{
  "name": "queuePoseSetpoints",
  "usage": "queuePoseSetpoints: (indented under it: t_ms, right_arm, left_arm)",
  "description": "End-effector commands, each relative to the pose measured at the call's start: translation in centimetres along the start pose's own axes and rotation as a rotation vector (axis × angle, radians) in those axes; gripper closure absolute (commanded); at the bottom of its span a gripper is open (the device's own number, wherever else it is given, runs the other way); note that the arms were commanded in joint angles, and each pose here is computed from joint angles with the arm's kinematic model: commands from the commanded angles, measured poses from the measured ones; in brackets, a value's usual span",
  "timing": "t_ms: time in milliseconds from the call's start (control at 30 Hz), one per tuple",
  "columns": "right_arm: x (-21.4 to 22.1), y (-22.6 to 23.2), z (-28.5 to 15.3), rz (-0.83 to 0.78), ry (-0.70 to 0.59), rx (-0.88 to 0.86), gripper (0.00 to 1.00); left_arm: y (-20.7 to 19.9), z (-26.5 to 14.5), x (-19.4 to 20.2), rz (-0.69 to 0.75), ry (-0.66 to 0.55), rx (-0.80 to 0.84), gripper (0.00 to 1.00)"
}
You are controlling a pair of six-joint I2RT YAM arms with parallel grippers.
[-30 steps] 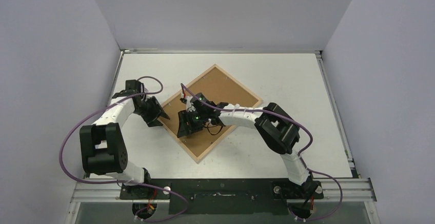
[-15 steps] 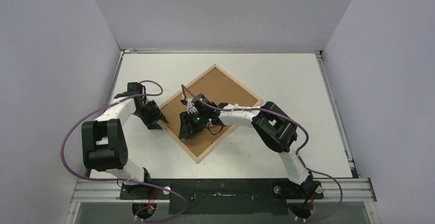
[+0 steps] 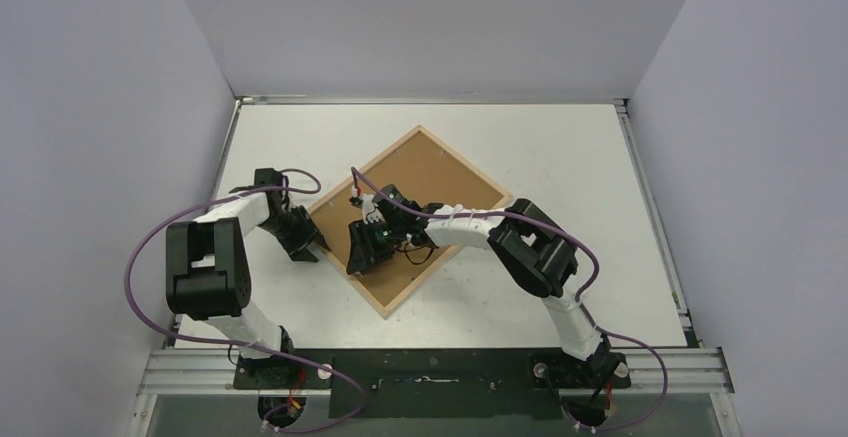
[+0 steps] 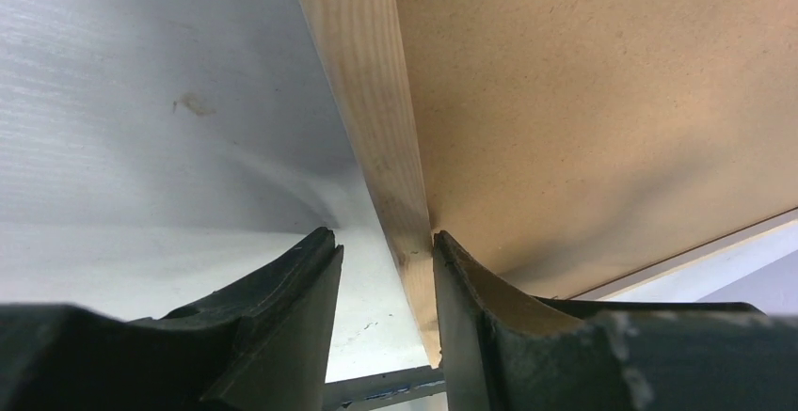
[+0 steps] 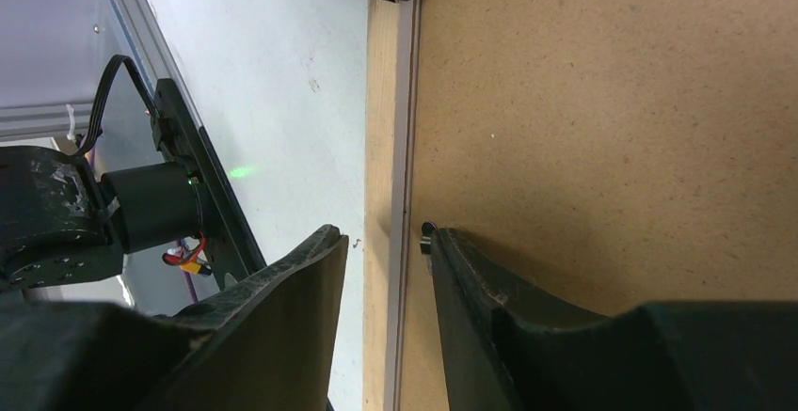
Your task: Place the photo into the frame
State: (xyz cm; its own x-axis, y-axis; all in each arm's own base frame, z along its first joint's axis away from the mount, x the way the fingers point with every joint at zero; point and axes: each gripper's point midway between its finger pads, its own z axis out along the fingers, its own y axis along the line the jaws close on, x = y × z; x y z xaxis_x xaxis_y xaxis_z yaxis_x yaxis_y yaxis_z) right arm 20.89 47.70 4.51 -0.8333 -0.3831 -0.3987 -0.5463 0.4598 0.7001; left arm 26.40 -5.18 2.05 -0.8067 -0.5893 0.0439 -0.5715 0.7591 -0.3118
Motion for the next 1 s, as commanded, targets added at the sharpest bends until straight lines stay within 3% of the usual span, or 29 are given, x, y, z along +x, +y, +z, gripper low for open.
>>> queuePoseSetpoints:
  t_ms: [0, 967]
  right_arm:
    - [2.2, -0.7, 0.9, -0.025, 0.055, 0.007, 0.6]
    - [7.1, -1.3, 1.9, -0.111, 0.235, 0.013, 0.61]
  left_arm:
    - [0.4, 0.4, -0.4, 0.016, -0.017, -0.012, 0.62]
    - [0.3, 1.3, 0.0, 0.016, 0.01, 0.009, 0.66]
